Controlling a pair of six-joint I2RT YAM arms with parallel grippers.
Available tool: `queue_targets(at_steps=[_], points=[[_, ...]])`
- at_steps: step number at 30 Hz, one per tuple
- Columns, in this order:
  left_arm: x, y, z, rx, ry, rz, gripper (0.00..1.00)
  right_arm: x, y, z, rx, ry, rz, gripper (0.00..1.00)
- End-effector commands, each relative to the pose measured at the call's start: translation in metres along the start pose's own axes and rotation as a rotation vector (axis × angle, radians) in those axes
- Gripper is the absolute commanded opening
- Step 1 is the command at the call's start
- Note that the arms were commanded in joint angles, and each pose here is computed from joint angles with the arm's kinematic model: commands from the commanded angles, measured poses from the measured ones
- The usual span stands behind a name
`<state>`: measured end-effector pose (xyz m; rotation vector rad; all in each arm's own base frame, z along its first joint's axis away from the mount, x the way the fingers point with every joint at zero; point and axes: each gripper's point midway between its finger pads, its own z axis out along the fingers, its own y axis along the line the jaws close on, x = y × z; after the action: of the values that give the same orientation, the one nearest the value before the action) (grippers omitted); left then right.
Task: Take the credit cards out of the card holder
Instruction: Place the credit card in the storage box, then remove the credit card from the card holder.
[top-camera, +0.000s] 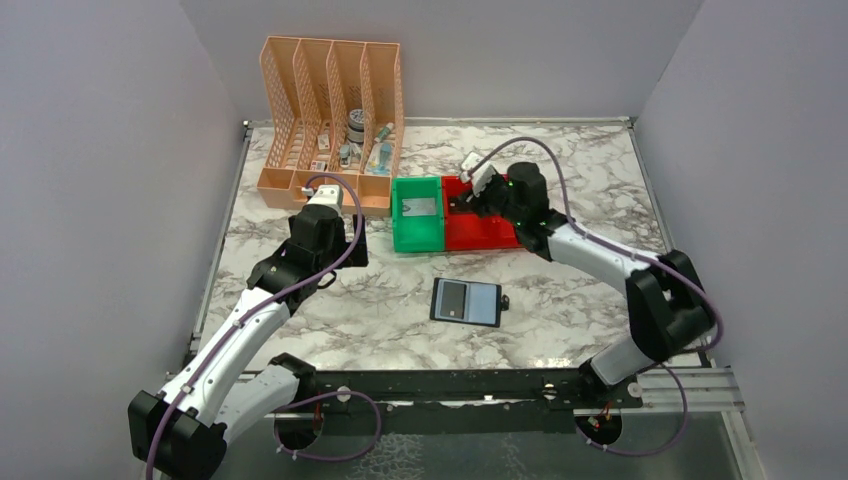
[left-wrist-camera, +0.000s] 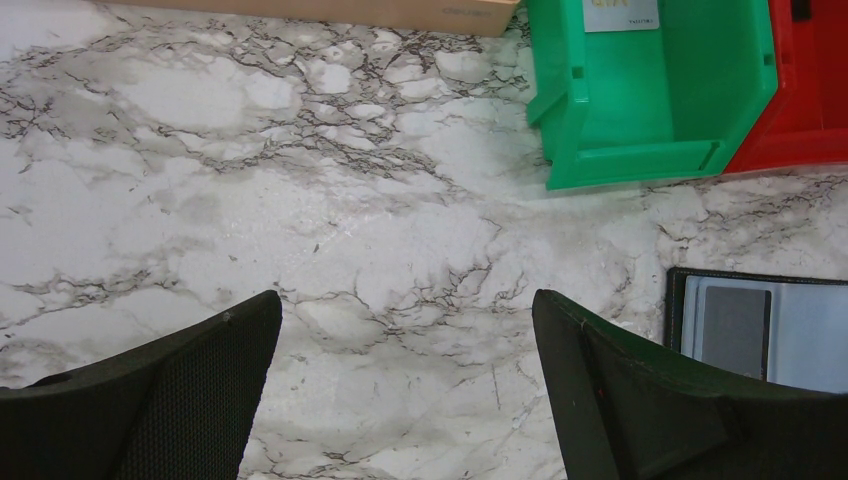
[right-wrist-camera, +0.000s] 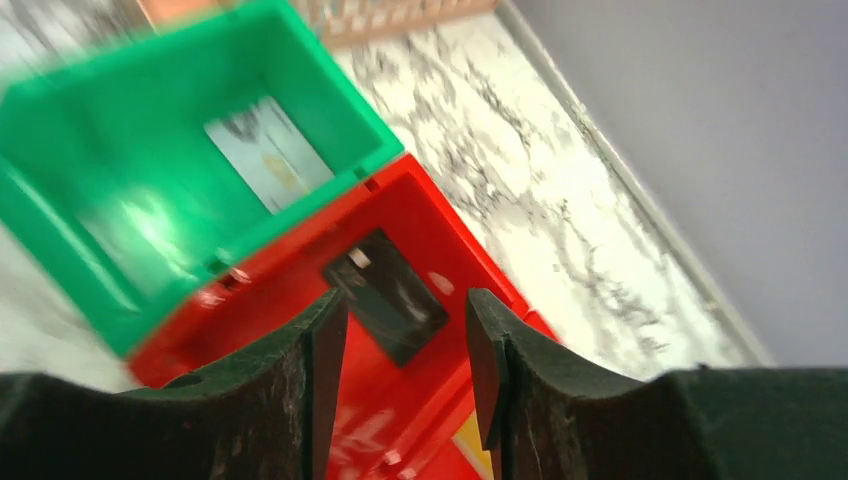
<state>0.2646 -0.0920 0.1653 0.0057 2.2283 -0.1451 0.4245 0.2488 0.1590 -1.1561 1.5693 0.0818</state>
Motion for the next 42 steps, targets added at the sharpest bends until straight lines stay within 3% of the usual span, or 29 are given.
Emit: queue_targets(at_steps=[1,3,8,12,14,17,24,36,42], points=[[0.003,0.001,0.001,0.002,0.007,0.011,0.99,-0.042,0.009,-0.038,0.058,-0.230,0.569,0.48],[0.003,-0.001,0.002,0.011,0.009,0.010,0.99,-0.032,0.031,-0.049,0.017,-0.189,0.787,0.47],[0.002,-0.005,0.000,0.034,0.006,-0.003,0.99,0.007,0.092,-0.071,-0.080,0.066,1.215,0.48],[0.004,-0.011,0.001,0.067,0.020,-0.018,0.99,-0.002,0.121,-0.100,-0.205,-0.076,1.354,0.68],[0.007,-0.020,0.002,0.113,0.034,-0.024,0.99,-0.008,0.128,-0.108,-0.255,-0.115,1.387,0.70],[0.008,-0.045,0.004,0.244,0.040,-0.057,0.99,-0.001,0.145,-0.109,-0.316,-0.028,1.402,0.69],[0.030,-0.101,0.015,0.507,0.167,-0.209,0.92,0.019,0.183,-0.117,-0.420,0.114,1.482,0.50],[0.066,-0.147,0.022,0.592,0.272,-0.159,0.69,0.043,0.204,-0.113,-0.391,0.257,1.512,0.36],[0.085,-0.172,0.025,0.613,0.315,-0.130,0.64,0.051,0.214,-0.109,-0.410,0.290,1.529,0.34]])
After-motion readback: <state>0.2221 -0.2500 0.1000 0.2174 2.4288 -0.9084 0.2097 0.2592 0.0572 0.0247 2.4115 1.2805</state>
